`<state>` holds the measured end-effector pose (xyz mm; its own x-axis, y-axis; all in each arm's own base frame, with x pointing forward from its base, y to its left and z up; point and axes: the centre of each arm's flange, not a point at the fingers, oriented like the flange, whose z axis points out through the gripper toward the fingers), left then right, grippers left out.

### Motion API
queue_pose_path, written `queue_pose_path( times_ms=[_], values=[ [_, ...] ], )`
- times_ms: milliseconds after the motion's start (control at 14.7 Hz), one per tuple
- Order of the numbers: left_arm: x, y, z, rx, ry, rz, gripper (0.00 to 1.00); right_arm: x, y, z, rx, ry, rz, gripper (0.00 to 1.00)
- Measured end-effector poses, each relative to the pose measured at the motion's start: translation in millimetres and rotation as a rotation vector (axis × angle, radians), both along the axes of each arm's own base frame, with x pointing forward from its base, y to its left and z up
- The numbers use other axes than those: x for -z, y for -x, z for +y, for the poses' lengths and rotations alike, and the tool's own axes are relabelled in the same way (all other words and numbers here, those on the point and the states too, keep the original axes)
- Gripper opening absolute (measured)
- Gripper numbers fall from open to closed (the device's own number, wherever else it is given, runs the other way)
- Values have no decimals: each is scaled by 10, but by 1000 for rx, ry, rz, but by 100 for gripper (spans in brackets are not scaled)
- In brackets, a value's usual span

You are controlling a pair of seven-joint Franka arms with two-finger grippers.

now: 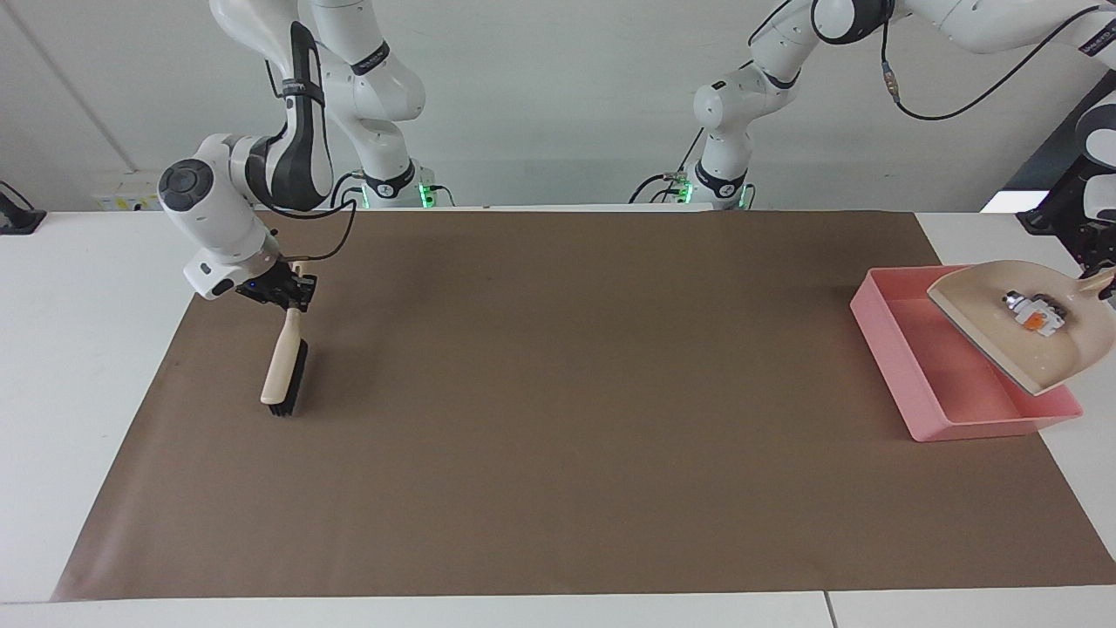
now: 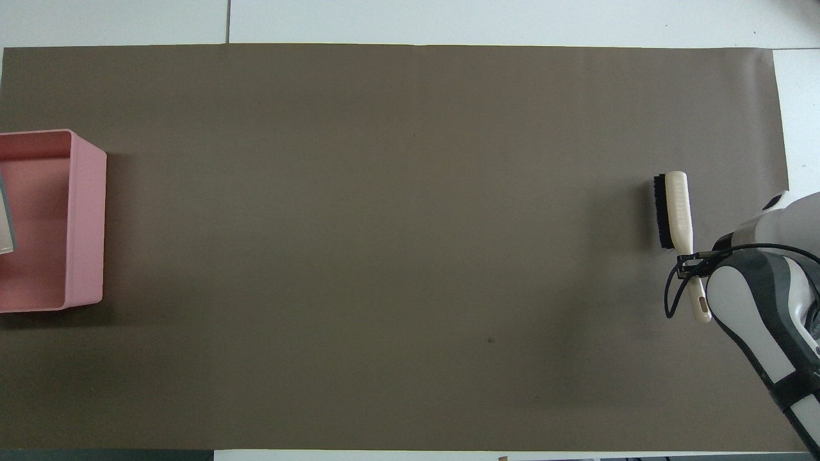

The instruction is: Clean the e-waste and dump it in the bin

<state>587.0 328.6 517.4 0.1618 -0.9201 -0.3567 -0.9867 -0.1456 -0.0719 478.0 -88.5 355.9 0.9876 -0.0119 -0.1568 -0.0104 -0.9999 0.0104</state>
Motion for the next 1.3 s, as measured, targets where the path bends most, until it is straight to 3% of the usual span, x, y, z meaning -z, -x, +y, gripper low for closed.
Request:
queue_pose_path(
  times_ms=[682, 886, 1159, 1295],
  values=[
    [312, -164, -295, 79, -439, 14, 33, 134, 97, 29, -8, -2, -1, 30],
    [243, -299, -602, 125, -535, 0, 33, 119, 101, 34, -27, -4, -4, 56],
    [196, -297, -657, 129, -567, 1, 33, -40, -9, 145, -55, 2, -36, 99],
    [68, -289, -694, 137, -575, -15, 33, -330, -188, 203, -71, 12, -89, 100]
  ],
)
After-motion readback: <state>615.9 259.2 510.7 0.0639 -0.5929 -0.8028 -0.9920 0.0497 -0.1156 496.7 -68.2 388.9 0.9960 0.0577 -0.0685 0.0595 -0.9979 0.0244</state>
